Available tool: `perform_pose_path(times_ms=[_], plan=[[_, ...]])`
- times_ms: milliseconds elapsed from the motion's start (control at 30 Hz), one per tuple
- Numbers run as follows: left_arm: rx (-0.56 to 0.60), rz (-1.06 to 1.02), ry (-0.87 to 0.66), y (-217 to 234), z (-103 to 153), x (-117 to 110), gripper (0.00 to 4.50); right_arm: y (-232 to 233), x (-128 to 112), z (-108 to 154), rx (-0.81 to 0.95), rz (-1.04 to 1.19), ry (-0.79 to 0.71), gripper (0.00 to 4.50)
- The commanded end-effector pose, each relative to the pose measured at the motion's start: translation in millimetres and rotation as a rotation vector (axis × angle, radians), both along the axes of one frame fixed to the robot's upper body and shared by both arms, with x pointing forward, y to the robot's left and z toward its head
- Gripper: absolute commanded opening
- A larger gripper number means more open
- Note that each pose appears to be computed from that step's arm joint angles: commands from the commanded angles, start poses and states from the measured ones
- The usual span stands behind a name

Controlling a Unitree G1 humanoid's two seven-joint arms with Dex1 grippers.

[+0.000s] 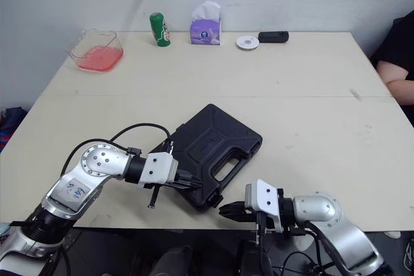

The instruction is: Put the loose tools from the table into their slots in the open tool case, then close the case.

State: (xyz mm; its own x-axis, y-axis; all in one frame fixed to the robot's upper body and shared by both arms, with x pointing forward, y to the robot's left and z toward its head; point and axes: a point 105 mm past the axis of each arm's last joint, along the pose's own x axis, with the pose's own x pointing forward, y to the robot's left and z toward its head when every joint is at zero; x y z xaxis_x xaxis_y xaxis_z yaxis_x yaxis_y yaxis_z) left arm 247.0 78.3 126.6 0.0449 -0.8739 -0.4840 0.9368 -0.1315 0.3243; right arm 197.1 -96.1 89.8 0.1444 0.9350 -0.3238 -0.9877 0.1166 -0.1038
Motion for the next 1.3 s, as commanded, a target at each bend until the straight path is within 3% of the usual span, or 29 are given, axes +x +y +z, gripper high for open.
perform_pose_path(times_ms=[33, 433, 1133, 1300], plan=[[0.214, 0.122, 0.209, 32.7, -62.6, -2.2, 0.02, 3.7, -2.3, -1.8, 0.021, 0.023, -0.038, 0.0], [0.221, 0.122, 0.21, 33.4, -65.9, -0.9, 0.02, 15.4, 7.0, 7.3, 0.122, 0.014, -0.136, 0.0], [0.235, 0.132, 0.227, 38.0, -73.9, -4.6, 0.02, 30.8, 24.9, 35.2, 0.122, 0.065, -0.171, 0.0], [0.165, 0.138, 0.189, 40.8, -62.2, 0.0, 0.02, 22.6, 21.3, 40.4, 0.101, 0.064, -0.17, 0.0]])
